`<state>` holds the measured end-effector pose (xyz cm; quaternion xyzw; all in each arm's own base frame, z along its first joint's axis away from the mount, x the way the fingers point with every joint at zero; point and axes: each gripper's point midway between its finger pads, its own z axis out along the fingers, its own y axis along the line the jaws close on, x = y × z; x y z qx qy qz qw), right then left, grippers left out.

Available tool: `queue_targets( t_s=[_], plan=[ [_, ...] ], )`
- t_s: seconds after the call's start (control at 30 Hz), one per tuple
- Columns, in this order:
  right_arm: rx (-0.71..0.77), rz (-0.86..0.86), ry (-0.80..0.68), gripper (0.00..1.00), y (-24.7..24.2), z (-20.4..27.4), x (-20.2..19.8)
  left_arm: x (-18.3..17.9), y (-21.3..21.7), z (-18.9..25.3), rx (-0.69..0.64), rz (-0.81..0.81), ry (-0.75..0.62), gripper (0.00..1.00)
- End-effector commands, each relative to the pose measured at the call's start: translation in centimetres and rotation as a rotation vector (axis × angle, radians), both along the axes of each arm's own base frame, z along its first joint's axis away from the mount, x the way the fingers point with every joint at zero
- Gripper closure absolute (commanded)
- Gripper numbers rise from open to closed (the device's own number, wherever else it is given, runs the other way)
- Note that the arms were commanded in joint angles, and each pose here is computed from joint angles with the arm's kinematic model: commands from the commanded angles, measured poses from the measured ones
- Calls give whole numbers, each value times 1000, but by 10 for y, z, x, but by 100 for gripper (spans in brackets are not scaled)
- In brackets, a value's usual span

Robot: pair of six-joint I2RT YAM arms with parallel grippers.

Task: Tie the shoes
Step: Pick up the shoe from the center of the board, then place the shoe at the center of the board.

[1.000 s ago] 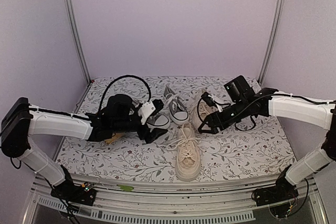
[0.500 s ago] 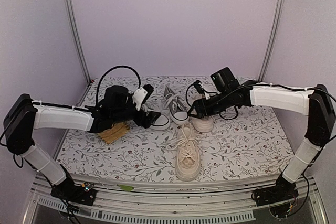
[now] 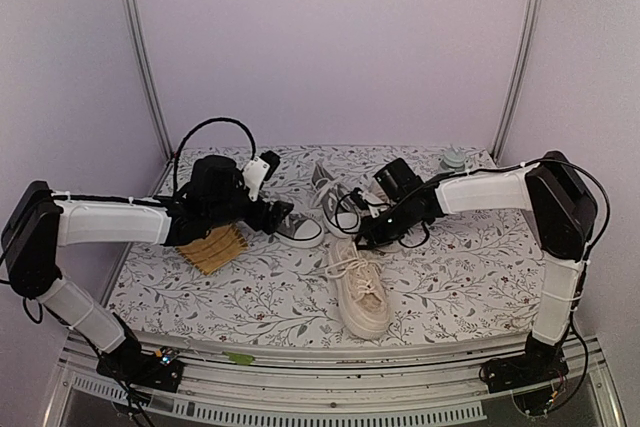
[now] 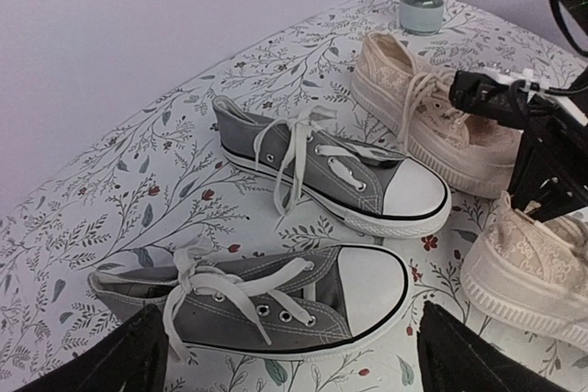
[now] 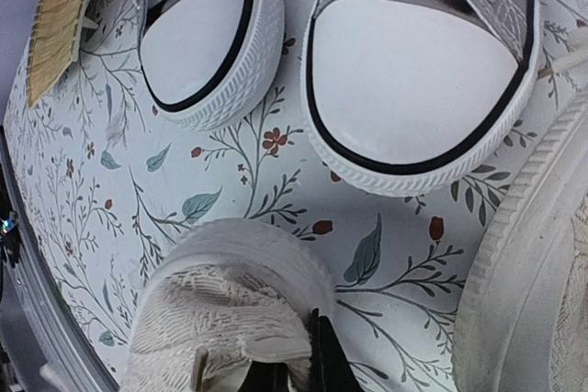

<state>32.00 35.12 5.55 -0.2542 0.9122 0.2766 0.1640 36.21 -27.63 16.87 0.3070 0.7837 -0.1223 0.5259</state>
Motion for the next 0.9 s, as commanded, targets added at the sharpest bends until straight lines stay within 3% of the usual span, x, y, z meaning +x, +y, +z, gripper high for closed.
queue_targets(
  t_s=[0.0,0.13,0.37,0.67,0.87],
  plan=[
    [46,17,-48,99,7,40,-2,3,-2,6,19,-16,-18,5],
    [52,-29,-74,99,-25,88,-1,4,-3,8,30,-21,-8,5],
    [36,-322,-177,99,-154,147,42,15,9,10,58,23,35,5],
    [-22,-428,-268,99,-237,125,132,33,37,11,75,116,63,5],
    [76,-441,-259,99,-229,103,189,35,49,13,58,136,74,5]
  ],
)
